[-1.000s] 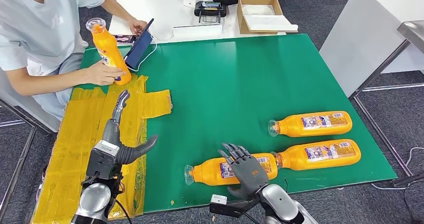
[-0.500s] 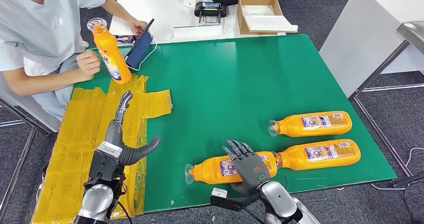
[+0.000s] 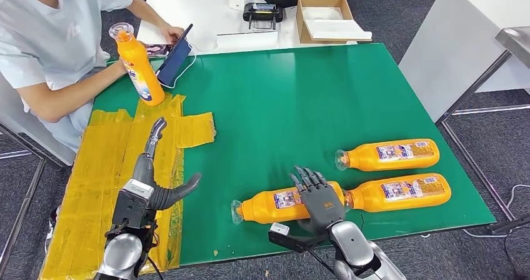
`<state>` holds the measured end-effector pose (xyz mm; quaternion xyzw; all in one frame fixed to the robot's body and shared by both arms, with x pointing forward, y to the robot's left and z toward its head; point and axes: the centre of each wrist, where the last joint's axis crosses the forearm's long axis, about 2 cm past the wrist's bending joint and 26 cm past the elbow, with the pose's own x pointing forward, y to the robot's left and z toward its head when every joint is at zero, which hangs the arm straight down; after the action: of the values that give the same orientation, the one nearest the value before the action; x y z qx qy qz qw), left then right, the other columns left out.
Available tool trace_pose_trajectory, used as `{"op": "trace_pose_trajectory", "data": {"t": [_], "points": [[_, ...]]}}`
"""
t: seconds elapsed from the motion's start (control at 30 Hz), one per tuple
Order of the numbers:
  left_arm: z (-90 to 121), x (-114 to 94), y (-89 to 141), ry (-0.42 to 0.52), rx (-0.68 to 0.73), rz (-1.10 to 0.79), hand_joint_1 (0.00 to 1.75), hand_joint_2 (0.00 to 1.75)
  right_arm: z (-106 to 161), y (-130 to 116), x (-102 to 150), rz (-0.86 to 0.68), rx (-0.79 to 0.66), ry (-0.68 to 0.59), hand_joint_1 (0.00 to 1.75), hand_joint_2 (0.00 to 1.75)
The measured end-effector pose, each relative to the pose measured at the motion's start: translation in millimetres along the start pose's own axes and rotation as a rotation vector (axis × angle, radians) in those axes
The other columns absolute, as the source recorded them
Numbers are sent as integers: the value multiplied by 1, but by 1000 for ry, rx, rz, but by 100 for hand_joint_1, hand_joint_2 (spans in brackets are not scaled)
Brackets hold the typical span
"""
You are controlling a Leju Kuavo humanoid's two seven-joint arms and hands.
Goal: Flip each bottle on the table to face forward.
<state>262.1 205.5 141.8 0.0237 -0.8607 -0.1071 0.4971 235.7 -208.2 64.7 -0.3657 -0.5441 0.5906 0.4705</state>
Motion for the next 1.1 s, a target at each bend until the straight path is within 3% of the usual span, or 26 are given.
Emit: {"op": "trace_pose_trajectory", "data": {"t": [0.5, 0.6, 0.73, 0.77, 1.1], "points": [[0, 0, -1, 9, -8, 9, 0, 175, -7, 1, -6, 25, 41, 30, 6, 175], [0, 0, -1, 10, -8, 10, 0, 175, -9, 2, -9, 33, 56, 36, 32, 175], [0, 0, -1, 12, -8, 18, 0, 175, -10, 6, -12, 39, 80, 44, 123, 175], [0, 1, -1, 14, -8, 23, 0, 175, -10, 7, -13, 39, 84, 45, 136, 175], [-1, 2, -1, 12, -9, 40, 0, 175, -13, 8, -17, 52, 94, 54, 146, 175]]}}
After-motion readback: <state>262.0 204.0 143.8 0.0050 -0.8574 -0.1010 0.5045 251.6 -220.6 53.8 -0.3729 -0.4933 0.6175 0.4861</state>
